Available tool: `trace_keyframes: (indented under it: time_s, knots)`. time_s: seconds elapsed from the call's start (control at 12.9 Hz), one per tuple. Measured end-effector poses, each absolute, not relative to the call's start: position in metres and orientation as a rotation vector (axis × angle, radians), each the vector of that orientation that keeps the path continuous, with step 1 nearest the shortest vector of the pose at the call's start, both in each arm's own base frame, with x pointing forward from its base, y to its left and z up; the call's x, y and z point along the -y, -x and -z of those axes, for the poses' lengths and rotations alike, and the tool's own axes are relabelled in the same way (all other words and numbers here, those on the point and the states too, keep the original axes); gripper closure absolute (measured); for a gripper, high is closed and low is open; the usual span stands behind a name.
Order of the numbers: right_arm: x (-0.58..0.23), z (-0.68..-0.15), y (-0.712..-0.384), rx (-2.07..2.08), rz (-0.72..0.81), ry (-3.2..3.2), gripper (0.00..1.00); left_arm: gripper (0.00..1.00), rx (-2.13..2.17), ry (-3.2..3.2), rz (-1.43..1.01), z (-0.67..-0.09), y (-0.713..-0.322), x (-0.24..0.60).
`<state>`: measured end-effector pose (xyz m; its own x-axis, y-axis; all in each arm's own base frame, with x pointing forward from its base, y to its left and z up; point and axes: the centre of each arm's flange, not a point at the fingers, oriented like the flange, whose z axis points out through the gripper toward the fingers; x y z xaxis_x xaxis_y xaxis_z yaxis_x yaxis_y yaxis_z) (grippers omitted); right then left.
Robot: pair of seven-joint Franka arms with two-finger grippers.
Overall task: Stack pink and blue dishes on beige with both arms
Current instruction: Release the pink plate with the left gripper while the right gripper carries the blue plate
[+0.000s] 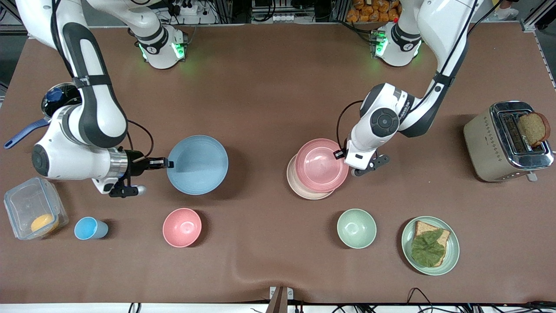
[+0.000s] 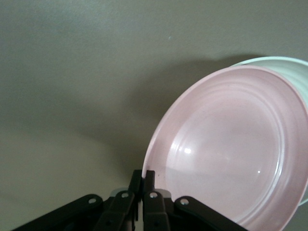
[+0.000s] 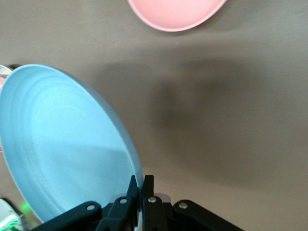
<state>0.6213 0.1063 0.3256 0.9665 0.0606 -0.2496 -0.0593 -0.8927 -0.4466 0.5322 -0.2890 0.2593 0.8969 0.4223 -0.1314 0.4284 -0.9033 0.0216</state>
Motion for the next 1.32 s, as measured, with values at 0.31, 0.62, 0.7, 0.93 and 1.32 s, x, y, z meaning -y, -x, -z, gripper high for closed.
trace_keyframes:
  time_s: [0.31,0.62,0.7,0.93,1.32]
  knots:
    - [-0.138,-0.310,-0.617,-0.009,-0.396,2.601,0.94,0.95,-0.656,-2.976,0.133,-0.252,-0.534,0.299]
    - [-0.165,-0.300,-0.616,0.012,-0.373,2.604,0.94,0.95,-0.655,-2.959,0.127,-0.240,-0.536,0.304]
    - [-0.177,-0.299,-0.615,0.010,-0.365,2.606,0.94,0.95,-0.655,-2.957,0.128,-0.237,-0.536,0.307]
    - [-0.215,-0.295,-0.608,-0.009,-0.354,2.604,0.94,0.95,-0.650,-2.957,0.134,-0.232,-0.536,0.310]
    - [-0.227,-0.278,-0.608,-0.066,-0.348,2.599,0.94,0.57,-0.669,-2.940,0.097,-0.241,-0.548,0.307]
